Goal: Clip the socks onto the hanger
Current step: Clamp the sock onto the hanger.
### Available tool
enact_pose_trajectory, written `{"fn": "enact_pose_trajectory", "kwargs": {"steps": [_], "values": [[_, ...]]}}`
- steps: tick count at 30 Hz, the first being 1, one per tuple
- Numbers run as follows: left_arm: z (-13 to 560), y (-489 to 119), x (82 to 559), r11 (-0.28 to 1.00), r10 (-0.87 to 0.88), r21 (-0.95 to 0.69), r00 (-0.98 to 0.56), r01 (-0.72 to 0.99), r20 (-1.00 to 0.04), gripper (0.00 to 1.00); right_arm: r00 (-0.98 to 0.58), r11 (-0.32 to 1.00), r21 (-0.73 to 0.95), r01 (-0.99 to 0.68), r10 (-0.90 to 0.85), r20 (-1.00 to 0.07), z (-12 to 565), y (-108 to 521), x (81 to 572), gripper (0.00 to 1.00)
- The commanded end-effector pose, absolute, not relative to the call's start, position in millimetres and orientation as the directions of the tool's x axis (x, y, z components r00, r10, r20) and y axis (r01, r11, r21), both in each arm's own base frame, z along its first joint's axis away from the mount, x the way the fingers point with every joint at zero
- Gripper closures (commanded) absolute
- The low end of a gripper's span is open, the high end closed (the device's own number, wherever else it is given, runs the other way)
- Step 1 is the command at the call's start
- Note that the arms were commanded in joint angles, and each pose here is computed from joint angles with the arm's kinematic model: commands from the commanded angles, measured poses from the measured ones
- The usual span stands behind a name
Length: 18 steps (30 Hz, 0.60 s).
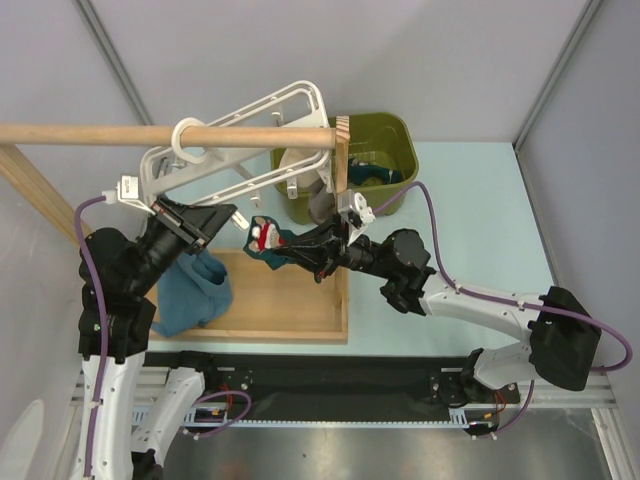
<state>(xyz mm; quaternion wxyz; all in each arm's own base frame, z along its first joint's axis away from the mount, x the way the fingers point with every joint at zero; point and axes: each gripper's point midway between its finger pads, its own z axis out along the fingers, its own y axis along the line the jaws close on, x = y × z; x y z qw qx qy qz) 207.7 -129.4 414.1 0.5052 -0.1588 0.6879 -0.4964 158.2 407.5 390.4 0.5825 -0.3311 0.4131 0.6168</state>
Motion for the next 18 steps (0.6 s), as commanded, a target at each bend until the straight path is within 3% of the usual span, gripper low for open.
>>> {"fn": "enact_pose_trajectory", "kwargs": {"steps": [1,18], "values": [[388,-146,195,0.428,-0.658,-0.871,-0.578,0.24,-0.482,1.0,-0.061,0.009,0.077,-0.997,0.515,-0.855,418,403,156,1.0],[392,-146,196,0.435,-0.651,-0.865,-0.576,0.251,-0.494,1.0,-0.056,0.0,0.066,-0.998,0.539,-0.841,435,403,159,1.0]]}}
